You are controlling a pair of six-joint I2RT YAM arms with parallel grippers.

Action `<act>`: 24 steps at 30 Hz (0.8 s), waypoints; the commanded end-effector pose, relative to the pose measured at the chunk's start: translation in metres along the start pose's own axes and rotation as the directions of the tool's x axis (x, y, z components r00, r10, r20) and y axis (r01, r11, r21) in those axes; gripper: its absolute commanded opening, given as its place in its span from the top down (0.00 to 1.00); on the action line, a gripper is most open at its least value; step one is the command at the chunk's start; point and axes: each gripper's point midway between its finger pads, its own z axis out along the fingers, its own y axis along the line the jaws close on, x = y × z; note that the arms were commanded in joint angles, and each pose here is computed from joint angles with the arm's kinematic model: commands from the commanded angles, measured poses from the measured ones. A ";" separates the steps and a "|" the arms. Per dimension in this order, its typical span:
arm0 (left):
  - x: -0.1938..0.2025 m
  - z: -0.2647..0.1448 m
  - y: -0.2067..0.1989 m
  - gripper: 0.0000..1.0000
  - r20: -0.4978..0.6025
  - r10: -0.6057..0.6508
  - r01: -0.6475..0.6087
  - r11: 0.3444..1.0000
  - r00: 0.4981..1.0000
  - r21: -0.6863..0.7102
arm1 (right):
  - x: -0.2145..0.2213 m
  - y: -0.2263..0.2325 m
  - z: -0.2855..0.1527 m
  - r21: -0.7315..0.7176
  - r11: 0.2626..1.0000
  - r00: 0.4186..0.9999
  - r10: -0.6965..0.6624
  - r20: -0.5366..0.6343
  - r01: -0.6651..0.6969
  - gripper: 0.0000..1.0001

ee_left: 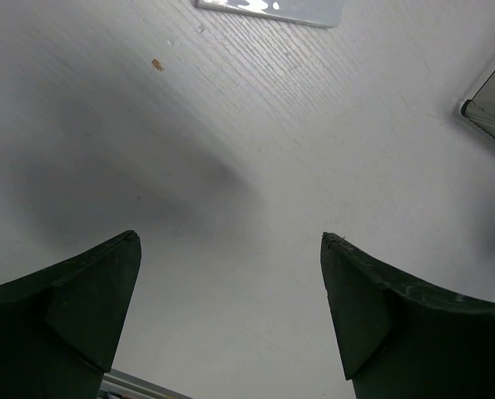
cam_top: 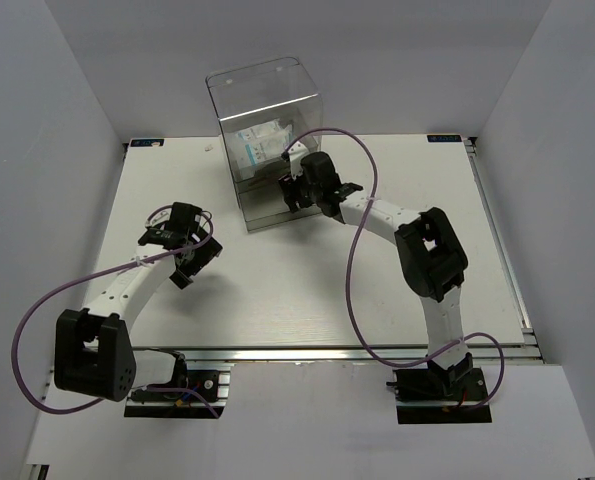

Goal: Organize the makeup

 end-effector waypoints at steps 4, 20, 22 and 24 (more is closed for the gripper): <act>-0.007 -0.003 -0.007 0.02 0.021 -0.013 0.012 0.999 1.000 0.037 | -0.039 -0.007 0.006 -0.001 0.998 0.993 0.067 0.094 -0.067 0.31; -0.027 0.023 -0.003 0.02 0.017 0.070 -0.068 0.992 0.997 -0.109 | -0.045 0.011 -0.072 -0.427 0.903 0.984 0.035 0.173 0.043 0.17; -0.031 0.032 0.001 0.02 0.007 0.068 -0.067 0.986 0.998 -0.155 | -0.039 0.021 -0.101 -0.498 0.863 0.975 0.029 0.222 0.087 0.36; -0.036 0.035 0.002 0.02 0.005 0.069 -0.067 0.979 0.998 -0.193 | -0.029 0.026 -0.113 -0.519 0.845 0.975 -0.014 0.220 0.129 0.58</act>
